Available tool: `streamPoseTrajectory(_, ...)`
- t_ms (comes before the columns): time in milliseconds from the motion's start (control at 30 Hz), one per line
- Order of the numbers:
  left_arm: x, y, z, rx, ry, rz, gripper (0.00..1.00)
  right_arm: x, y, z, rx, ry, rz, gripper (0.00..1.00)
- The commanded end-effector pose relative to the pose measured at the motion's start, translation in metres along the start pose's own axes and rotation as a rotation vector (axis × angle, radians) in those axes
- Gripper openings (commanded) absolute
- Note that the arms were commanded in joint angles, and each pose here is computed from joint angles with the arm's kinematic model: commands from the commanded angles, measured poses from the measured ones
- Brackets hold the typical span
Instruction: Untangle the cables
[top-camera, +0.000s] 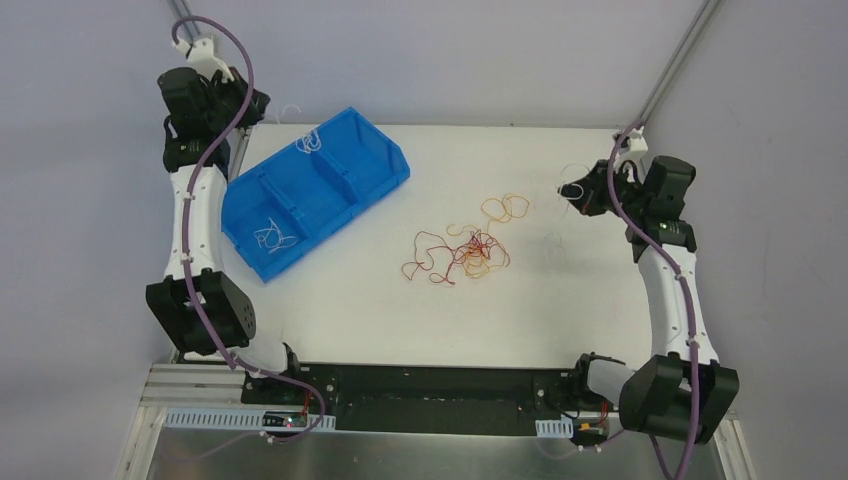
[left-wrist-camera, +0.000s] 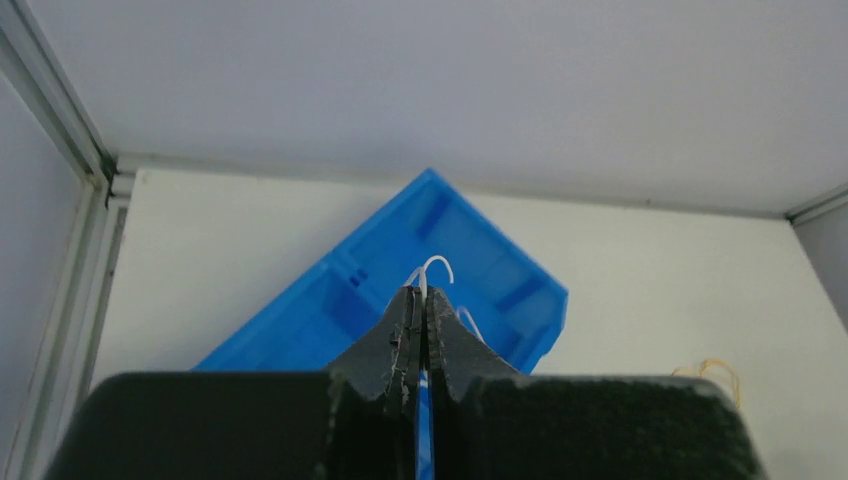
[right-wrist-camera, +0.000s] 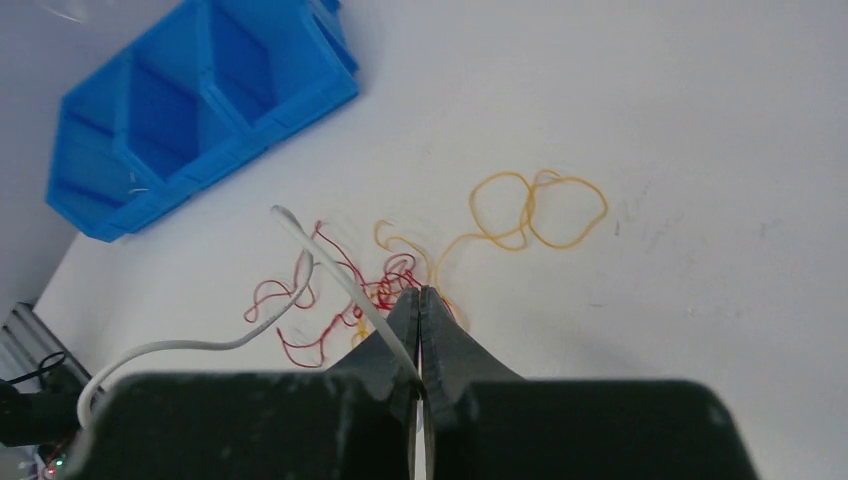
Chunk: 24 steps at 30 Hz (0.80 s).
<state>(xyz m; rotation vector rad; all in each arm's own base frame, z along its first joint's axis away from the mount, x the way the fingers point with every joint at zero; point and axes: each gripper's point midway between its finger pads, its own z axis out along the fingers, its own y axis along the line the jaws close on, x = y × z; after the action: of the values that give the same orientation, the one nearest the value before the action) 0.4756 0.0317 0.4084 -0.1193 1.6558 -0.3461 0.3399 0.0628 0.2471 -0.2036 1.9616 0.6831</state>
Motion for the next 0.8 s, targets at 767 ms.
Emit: streamPoseTrajectory(767, 0.098, 0.089, -0.075, -0.042, 0.276, 0.022, 0.00, -0.104, 0.204, -0.003, -0.503, -0.059, -0.047, 0.00)
